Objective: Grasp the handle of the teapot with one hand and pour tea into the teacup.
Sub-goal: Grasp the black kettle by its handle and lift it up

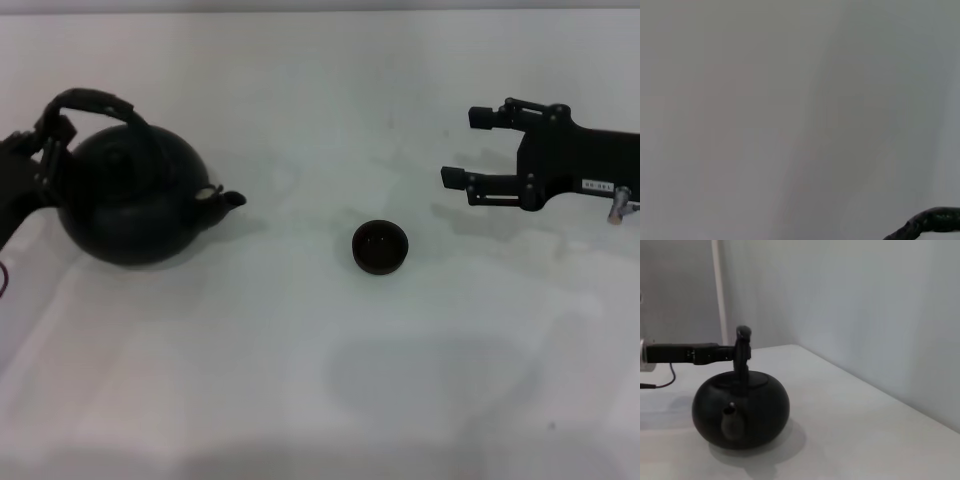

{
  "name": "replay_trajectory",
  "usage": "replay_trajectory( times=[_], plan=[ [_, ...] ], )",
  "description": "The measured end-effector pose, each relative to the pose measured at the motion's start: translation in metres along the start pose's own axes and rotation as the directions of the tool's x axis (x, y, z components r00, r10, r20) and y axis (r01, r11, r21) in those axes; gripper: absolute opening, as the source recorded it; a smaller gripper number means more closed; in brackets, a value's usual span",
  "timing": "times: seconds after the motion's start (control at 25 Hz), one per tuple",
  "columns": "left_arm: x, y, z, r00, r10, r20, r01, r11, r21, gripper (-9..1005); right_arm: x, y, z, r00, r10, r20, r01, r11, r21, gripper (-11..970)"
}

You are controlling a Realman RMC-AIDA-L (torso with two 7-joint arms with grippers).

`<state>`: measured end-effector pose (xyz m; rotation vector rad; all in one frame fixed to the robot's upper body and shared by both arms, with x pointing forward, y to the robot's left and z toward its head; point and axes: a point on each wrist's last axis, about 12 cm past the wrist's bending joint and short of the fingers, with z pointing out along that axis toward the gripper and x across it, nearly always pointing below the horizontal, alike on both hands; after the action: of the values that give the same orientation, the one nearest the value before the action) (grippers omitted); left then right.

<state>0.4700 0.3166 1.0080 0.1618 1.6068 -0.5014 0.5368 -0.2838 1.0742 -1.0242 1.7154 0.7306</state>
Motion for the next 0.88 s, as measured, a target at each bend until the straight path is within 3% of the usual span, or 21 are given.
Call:
replay_trajectory(
  times=[0.2,0.4,0.88],
  plan=[
    [-0.021,0.015,0.021,0.997,0.021,-0.078,-0.018,0.999,0.038,127,0.004,0.001,-0.003,1.0,0.01,0.004,-0.01,1.0,0.013,868],
    [-0.043,0.02,0.033,0.993,0.042,-0.106,-0.035,0.997,0.066,127,0.006,0.0,-0.008,1.0,0.017,0.016,-0.018,0.999,0.037,868],
    [-0.072,0.002,0.05,0.98,0.103,-0.169,-0.087,0.991,0.103,127,0.012,-0.005,-0.021,0.996,0.043,0.075,-0.051,0.993,0.109,868]
  ],
)
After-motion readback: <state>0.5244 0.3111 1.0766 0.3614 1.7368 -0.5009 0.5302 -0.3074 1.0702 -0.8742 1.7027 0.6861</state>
